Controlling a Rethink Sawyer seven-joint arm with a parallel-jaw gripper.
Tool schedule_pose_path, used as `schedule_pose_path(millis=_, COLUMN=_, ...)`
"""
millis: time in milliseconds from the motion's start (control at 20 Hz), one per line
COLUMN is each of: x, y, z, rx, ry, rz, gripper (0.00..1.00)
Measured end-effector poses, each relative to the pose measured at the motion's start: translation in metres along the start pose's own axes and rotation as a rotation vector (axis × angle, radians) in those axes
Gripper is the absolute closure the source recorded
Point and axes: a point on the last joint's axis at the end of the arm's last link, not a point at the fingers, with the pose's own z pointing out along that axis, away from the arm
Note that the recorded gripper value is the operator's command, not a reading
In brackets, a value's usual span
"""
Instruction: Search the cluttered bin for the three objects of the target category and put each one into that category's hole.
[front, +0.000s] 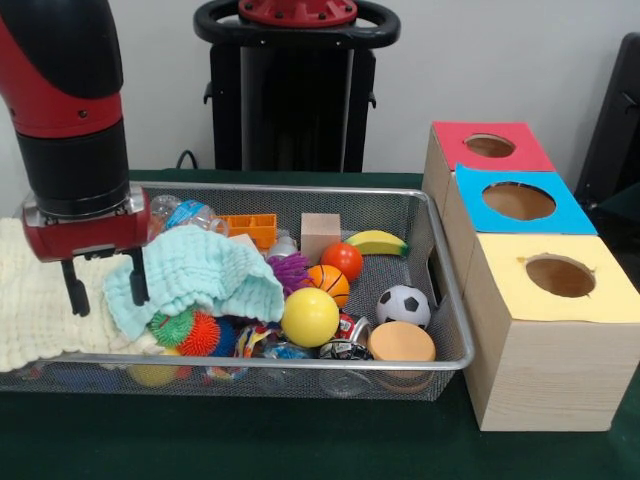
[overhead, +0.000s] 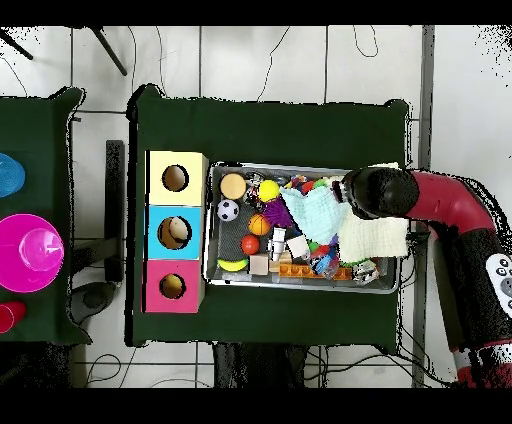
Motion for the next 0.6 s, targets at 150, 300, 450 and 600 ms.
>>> schedule_pose_path(millis=150, x=-0.003, y=-0.005, z=0.000, rx=0.006, ry=-0.007, rz=0.006, gripper=0.00)
schedule_pose_path(millis=300, x=-0.003, y=-0.007, z=0.002, rx=0.005, ry=-0.008, rz=0.010, gripper=0.00)
schedule_pose_path(millis=450, x=-0.002, y=-0.006, z=0.005, rx=0.000, ry=-0.006, rz=0.012, gripper=0.00)
schedule_pose_path(millis=600, x=0.003, y=-0.008, z=0.012, rx=-0.002, ry=-0.002, rz=0.013, gripper=0.00)
